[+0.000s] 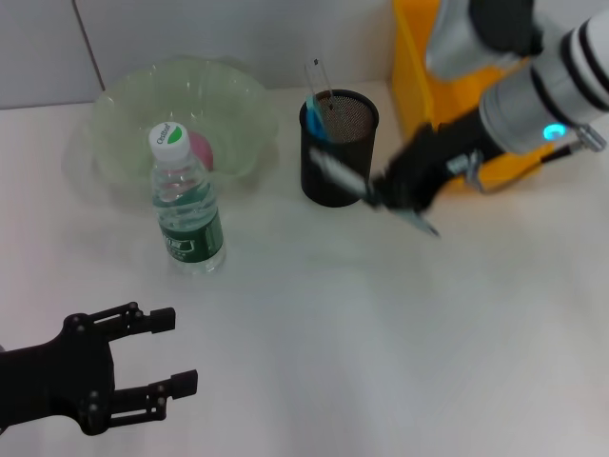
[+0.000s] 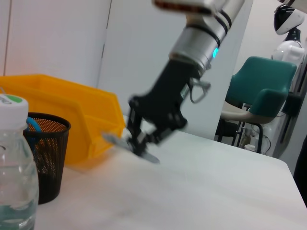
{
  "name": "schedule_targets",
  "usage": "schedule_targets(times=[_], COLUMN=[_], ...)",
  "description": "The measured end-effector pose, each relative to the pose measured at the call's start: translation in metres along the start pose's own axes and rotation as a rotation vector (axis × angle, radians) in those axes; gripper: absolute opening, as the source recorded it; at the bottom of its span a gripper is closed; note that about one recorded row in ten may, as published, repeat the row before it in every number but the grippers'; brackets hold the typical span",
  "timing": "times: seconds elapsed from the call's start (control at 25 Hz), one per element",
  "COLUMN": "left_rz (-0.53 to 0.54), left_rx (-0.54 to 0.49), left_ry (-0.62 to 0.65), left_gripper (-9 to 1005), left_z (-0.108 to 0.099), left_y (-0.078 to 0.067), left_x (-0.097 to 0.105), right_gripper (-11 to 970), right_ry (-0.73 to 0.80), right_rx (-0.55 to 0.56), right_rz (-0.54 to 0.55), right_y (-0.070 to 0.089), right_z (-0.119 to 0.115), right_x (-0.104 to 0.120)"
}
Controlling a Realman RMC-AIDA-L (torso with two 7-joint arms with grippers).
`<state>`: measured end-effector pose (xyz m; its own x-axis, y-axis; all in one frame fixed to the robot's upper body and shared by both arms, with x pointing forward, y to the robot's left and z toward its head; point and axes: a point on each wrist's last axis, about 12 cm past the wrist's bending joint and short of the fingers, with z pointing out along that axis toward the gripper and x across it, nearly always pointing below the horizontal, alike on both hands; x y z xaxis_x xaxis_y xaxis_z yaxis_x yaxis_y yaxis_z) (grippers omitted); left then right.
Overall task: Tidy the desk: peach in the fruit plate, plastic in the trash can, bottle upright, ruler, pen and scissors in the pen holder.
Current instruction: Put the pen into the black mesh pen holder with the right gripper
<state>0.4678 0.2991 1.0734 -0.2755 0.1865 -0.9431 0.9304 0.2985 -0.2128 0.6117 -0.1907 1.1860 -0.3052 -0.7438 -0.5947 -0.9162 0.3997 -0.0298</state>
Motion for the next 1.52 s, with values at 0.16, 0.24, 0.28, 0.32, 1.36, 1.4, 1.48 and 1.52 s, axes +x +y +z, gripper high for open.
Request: schedule_targets(times=[0.16, 0.24, 0.28, 0.32, 1.36, 1.4, 1.48, 1.52], left_rz=[0.001, 0.001, -0.001, -0.003, -0.015, -0.015, -0.016, -0.016], left_rx=[0.001, 0.001, 0.001, 0.0, -0.002, -0.002, -0.002, -0.002], left_ry=[0.003, 0.004, 0.004, 0.005, 0.017, 0.017, 0.017, 0.017], left_gripper=[787, 787, 787, 787, 786, 786, 786, 786], left_z=[0.0, 0.0, 0.0, 0.0, -0.005, -0.005, -0.005, -0.005], left_y=[0.0, 0.001, 0.001, 0.001, 0.002, 0.002, 0.002, 0.002], left_x=[0.0, 0.0, -0.001, -0.001, -0.002, -0.002, -0.001, -0.001], right_gripper=[136, 136, 135, 135, 138, 138, 138, 139], right_ry=[-0.235, -0.38, -0.38, -0.458, -0.551, -0.554, -0.552, -0.551], right_rx=[0.11, 0.175, 0.175, 0.197, 0.309, 0.309, 0.307, 0.306], right_rz=[0.058, 0.087, 0.087, 0.12, 0.317, 0.322, 0.328, 0.329], right_y=[-0.014, -0.021, -0.021, -0.025, -0.028, -0.028, -0.028, -0.027], right_z=[-0.003, -0.001, -0.001, 0.002, 0.061, 0.061, 0.061, 0.061], right_x=[0.0, -0.002, -0.002, -0.003, 0.021, 0.023, 0.026, 0.027])
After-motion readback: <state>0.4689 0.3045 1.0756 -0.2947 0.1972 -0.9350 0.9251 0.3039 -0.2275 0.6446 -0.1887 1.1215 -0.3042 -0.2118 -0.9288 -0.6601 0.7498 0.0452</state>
